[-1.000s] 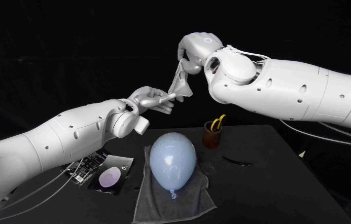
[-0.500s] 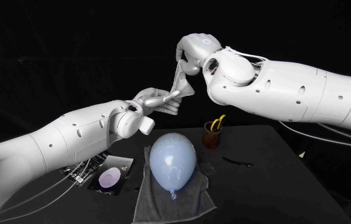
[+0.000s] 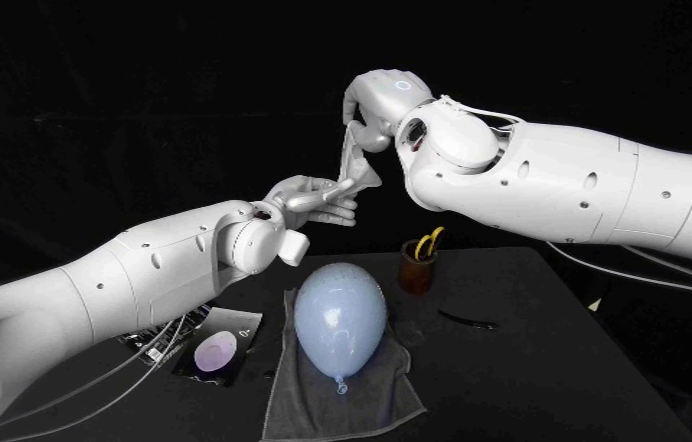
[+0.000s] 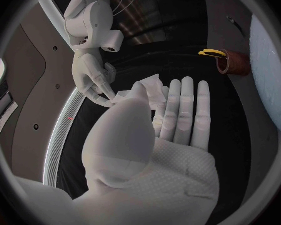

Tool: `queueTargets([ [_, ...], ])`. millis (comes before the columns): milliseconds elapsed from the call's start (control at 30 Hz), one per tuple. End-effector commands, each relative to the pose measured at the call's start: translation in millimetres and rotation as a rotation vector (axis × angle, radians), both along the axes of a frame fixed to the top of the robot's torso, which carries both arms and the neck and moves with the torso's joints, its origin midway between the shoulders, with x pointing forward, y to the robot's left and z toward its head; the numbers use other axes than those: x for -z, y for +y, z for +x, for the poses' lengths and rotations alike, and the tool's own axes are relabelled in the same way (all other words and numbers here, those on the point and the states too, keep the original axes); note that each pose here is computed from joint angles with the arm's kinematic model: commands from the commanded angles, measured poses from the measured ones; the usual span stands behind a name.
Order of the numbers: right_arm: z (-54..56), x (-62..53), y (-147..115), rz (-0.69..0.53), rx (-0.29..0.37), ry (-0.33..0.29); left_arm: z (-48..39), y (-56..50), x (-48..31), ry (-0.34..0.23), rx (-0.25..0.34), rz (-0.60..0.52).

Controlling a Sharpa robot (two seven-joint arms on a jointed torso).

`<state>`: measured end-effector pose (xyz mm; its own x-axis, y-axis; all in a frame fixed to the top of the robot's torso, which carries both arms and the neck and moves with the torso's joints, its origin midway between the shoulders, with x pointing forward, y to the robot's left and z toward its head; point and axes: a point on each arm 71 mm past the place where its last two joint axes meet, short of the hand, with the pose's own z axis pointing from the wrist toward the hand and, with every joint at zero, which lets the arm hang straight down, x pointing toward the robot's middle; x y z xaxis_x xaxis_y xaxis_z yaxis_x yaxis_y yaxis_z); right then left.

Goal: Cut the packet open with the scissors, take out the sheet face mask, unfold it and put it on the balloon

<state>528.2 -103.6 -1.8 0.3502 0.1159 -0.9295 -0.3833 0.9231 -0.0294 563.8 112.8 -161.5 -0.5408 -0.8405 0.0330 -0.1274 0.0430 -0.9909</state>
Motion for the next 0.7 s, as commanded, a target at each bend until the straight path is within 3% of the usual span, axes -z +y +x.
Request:
queueTargets([
  [33, 0.2, -0.9, -0.7, 0.003, 0.007, -0.007, 0.5, -0.9, -2.1, -0.003, -0.023, -0.039],
  [333, 5.7, 1.2, -7.1, -0.002, 0.031, 0.004, -0.4, 6.2, -3.7, -0.036, -0.019, -0.025],
  [500, 8.8, 6.0, -14.0, -0.004, 0.048, 0.021, -0.2, 21.5, -5.6, -0.065, -0.031, -0.004],
  [700, 11.9, 14.8, -25.6, 0.000, 0.068, 0.048, -2.2, 42.6, -9.8, -0.107, 0.006, 0.070],
])
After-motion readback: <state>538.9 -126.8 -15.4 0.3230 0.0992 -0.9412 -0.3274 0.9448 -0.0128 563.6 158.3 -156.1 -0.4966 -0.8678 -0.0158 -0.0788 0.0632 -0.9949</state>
